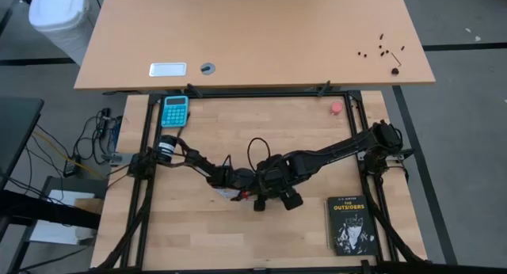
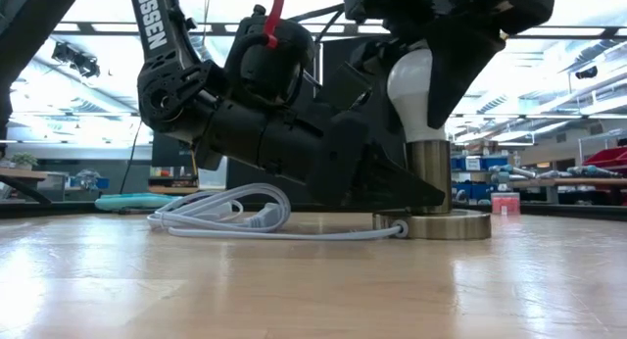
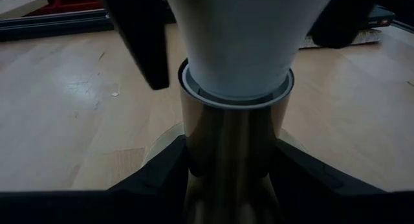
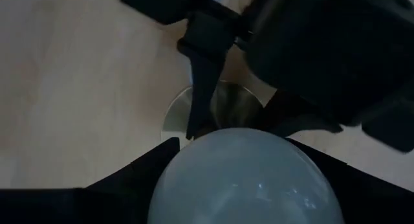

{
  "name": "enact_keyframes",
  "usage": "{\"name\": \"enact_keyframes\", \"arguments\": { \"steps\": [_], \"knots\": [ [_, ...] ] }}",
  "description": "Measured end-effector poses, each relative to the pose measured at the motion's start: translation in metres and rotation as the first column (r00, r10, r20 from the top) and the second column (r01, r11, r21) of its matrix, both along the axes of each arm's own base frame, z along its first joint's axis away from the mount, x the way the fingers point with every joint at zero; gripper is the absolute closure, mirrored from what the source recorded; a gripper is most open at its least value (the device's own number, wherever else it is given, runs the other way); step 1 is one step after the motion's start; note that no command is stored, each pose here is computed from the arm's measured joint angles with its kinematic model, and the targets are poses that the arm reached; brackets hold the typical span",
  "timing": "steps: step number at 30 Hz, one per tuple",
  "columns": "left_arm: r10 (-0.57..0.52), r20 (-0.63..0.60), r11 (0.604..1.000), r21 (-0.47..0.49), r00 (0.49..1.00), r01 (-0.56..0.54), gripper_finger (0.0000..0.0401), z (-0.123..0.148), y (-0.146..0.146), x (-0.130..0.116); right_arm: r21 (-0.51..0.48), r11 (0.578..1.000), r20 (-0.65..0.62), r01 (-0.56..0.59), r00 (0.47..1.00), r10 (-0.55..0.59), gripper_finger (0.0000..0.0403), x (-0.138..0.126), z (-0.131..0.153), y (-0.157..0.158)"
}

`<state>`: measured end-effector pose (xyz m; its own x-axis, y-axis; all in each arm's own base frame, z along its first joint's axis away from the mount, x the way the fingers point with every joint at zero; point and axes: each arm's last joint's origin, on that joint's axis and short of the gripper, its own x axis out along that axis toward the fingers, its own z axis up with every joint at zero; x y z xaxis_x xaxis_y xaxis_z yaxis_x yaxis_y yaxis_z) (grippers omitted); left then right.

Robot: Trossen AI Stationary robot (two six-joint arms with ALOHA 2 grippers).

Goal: Screw lightbulb
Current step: Insert the lightbulb into the lamp

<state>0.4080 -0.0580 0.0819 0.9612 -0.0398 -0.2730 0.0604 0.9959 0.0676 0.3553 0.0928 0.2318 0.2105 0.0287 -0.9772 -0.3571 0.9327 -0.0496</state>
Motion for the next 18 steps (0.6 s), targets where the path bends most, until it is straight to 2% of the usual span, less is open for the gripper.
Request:
{"name": "enact_keyframes", "arguments": {
  "steps": [7,18],
  "knots": [
    [0.040,0.003,0.999,0.016,0.999,-0.040,0.0206,0.000,-0.004,-0.001,0.085,0.985,-0.029,0.153,0.988,-0.151,0.0132,0.003,0.000,-0.011],
    [0.090,0.005,0.995,0.030,0.996,-0.090,0.0206,0.000,-0.004,-0.001,0.110,0.919,-0.060,0.380,0.925,-0.375,0.0132,0.002,-0.005,-0.015]
  ]
}}
